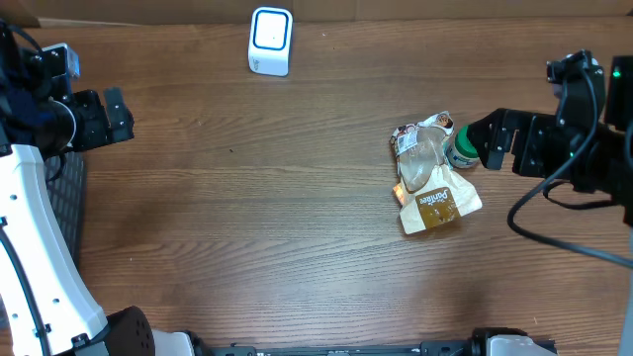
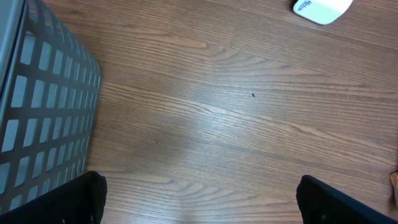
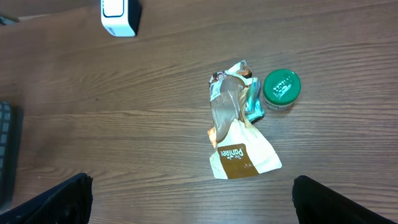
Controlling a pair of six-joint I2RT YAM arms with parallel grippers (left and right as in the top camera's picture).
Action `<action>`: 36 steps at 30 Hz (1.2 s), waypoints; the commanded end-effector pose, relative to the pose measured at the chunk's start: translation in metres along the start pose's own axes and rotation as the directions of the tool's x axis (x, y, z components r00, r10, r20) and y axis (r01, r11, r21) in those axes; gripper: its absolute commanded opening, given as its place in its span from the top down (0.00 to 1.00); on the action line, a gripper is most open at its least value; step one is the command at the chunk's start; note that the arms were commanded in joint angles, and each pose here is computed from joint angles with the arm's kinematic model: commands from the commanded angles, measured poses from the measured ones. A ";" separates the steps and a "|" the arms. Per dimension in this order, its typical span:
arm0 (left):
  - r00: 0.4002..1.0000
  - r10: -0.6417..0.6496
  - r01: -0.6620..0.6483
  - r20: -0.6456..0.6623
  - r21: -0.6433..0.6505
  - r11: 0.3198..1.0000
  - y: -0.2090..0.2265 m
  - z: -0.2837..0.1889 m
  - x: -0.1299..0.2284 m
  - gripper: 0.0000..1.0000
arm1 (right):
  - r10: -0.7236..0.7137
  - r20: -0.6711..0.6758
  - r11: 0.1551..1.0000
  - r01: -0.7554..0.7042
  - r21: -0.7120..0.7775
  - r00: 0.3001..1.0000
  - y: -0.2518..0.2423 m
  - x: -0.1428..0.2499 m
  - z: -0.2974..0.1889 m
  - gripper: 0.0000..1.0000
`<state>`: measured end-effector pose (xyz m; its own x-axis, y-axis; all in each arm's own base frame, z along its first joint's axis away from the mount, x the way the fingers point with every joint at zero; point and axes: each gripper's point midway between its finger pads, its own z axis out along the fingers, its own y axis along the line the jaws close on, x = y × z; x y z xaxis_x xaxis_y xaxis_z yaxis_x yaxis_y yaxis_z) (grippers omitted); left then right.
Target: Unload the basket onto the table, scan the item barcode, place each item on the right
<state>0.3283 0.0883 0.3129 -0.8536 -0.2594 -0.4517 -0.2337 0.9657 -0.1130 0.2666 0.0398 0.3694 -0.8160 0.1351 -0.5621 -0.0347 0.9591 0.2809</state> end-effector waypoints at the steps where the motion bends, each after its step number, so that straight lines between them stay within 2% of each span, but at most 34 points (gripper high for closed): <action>1: 1.000 0.022 -0.022 0.014 0.001 1.000 0.000 -0.003 -0.003 0.00 | -0.009 0.025 1.000 0.009 -0.019 1.000 0.006 0.000 -0.008 0.00; 11: 1.000 0.022 -0.022 0.014 0.001 1.000 0.000 -0.003 -0.003 0.00 | -0.011 0.032 1.000 0.012 -0.013 0.999 0.003 -0.005 -0.002 0.00; 15: 1.000 0.022 -0.023 0.014 0.001 1.000 0.000 -0.003 -0.003 0.00 | -0.079 0.290 0.996 0.061 0.070 0.954 -0.007 -0.034 -0.017 0.00; 19: 1.000 0.022 -0.022 0.014 0.001 1.000 0.000 -0.003 -0.003 0.01 | -0.132 0.563 0.991 0.121 0.057 0.816 -0.002 -0.041 -0.030 0.00; 24: 1.000 0.022 -0.022 0.014 0.001 1.000 0.000 -0.003 -0.003 0.00 | -0.157 0.737 0.986 0.148 0.078 0.657 -0.011 -0.014 -0.030 0.00; 30: 1.000 0.022 -0.022 0.014 0.001 1.000 0.000 -0.003 -0.003 0.00 | -0.164 0.827 0.981 0.175 0.081 0.538 -0.021 0.014 -0.005 0.00; 31: 1.000 0.022 -0.022 0.014 0.001 1.000 0.000 -0.003 -0.003 0.00 | -0.166 0.858 0.979 0.186 0.084 0.485 -0.024 0.023 0.003 0.00; 34: 1.000 0.022 -0.023 0.014 0.001 1.000 0.000 -0.003 -0.003 0.00 | -0.166 0.900 0.975 0.201 0.089 0.404 -0.032 0.045 0.023 0.00; 36: 1.000 0.022 -0.022 0.014 0.001 1.000 0.000 -0.003 -0.003 0.01 | -0.165 0.905 0.975 0.203 0.090 0.391 -0.036 0.055 0.034 0.00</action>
<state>0.3283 0.0883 0.3130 -0.8535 -0.2594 -0.4520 -0.2335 0.9657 -0.1133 0.2434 0.0215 0.3223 0.2100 0.1180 -0.9705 -0.1533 0.9844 0.0865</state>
